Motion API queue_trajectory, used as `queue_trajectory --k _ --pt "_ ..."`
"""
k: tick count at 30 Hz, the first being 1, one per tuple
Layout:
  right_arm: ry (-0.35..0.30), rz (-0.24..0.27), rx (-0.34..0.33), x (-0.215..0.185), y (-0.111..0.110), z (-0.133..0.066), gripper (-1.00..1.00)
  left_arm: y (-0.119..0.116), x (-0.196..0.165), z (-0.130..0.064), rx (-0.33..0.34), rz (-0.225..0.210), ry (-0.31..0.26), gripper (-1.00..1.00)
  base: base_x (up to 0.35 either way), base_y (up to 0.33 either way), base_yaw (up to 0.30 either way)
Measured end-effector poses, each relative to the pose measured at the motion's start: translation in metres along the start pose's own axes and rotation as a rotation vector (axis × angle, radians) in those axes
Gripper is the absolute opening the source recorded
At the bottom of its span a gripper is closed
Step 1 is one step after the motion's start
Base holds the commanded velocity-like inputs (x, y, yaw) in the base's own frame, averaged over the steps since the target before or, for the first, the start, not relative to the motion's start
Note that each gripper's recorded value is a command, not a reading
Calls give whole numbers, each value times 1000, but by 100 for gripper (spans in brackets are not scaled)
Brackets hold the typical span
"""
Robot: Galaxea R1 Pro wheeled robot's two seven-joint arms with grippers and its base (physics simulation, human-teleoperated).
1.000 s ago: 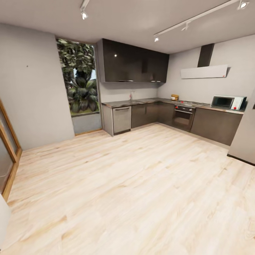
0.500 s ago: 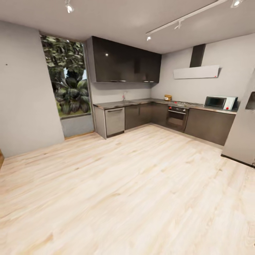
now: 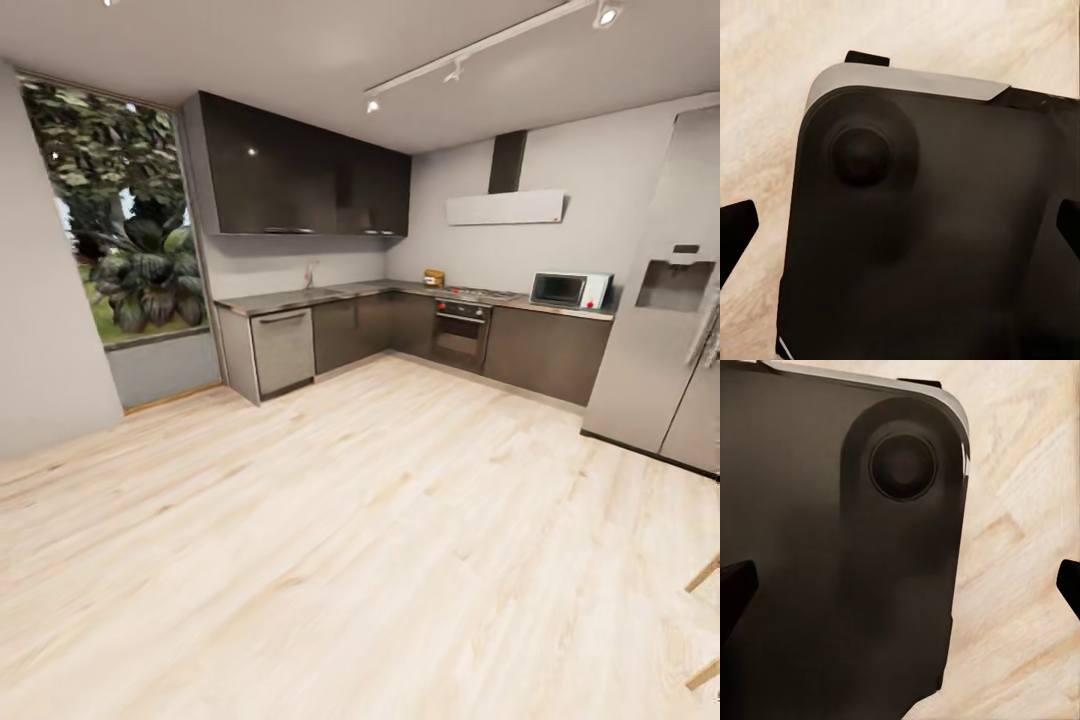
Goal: In the kitchen, take the popcorn bag from the countertop, put it into the microwave, and heat it until the popcorn is cooked so the cooked popcorn ends up inside the bag.
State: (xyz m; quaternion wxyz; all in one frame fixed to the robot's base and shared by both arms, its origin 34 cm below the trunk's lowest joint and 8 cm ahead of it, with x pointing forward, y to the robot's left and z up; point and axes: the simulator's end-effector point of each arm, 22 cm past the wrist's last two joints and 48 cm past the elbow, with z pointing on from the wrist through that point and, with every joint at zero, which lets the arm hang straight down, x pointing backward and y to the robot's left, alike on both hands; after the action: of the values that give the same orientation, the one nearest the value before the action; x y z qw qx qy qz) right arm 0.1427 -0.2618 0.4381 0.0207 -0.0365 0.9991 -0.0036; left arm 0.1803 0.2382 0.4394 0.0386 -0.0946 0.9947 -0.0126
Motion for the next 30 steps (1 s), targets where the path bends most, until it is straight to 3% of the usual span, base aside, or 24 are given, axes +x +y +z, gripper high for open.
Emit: queue_trajectory --k 30 --pt "-11 0 -2 -5 2 0 100 0 -3 0 1 -1 -3 100 322 0 -243"
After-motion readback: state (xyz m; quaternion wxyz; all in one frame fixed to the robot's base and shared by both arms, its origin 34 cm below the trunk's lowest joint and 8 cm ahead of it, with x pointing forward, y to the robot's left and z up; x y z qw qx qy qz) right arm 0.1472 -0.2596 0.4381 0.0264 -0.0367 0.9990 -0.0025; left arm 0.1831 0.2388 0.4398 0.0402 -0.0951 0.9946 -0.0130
